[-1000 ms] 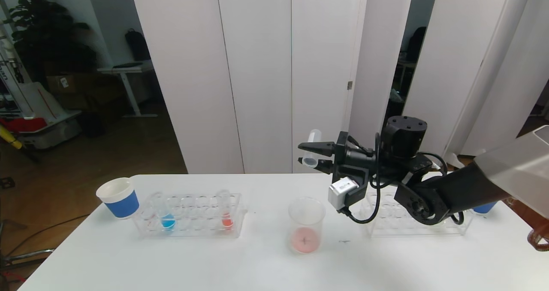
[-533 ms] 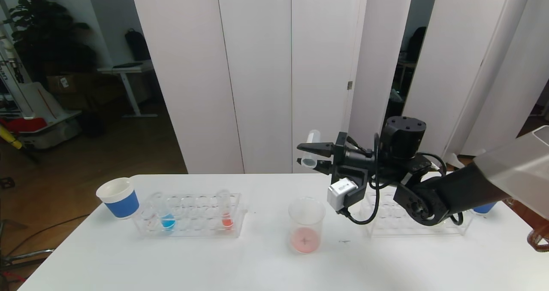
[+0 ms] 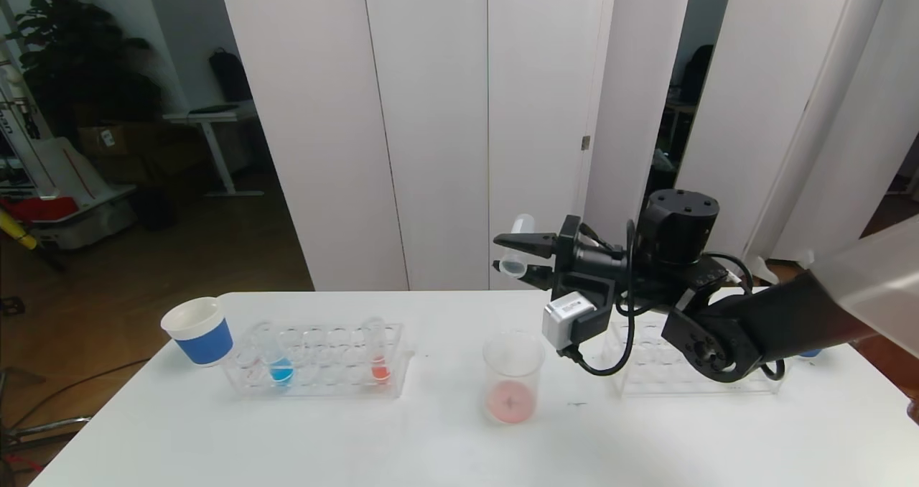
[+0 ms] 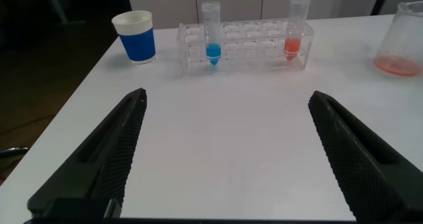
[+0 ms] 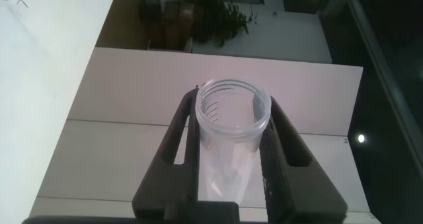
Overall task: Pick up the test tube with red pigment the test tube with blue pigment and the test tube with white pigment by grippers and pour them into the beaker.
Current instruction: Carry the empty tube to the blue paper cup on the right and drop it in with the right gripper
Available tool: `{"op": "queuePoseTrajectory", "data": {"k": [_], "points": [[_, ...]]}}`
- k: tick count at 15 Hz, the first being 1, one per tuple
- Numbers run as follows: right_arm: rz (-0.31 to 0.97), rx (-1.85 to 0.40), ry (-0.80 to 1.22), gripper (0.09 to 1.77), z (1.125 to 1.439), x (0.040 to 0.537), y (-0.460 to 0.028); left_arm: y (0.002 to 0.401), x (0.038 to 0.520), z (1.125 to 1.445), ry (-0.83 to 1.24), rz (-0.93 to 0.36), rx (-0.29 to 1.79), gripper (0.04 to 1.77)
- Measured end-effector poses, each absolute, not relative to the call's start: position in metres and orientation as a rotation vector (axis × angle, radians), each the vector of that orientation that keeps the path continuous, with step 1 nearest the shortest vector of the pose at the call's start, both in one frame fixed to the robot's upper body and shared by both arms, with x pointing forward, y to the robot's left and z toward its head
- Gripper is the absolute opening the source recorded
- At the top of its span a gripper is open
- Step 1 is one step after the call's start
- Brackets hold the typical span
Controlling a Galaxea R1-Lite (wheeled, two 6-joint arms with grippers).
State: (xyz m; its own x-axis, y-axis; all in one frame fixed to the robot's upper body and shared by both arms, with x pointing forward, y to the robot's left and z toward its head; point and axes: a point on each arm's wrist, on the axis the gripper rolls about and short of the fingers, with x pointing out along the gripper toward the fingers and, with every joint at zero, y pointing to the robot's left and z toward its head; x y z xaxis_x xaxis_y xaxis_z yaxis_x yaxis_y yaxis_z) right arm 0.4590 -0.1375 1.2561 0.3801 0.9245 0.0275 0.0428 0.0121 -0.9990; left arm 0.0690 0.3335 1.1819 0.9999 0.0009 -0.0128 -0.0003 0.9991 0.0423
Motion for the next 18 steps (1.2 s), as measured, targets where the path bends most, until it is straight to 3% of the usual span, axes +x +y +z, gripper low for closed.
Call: {"op": "queuePoseTrajectory", "data": {"k": [9,18], "points": [[0.796,-1.179,-0.685,0.60,1.282,0.434,-0.158,0.334,0.069,1.182,0.013,0.000,0.042,1.75],[0.715,-0.596,-0.259,0.60,1.264,0.402,-0.177,0.334,0.069,1.182,0.013,0.000,0.043,1.75]]}}
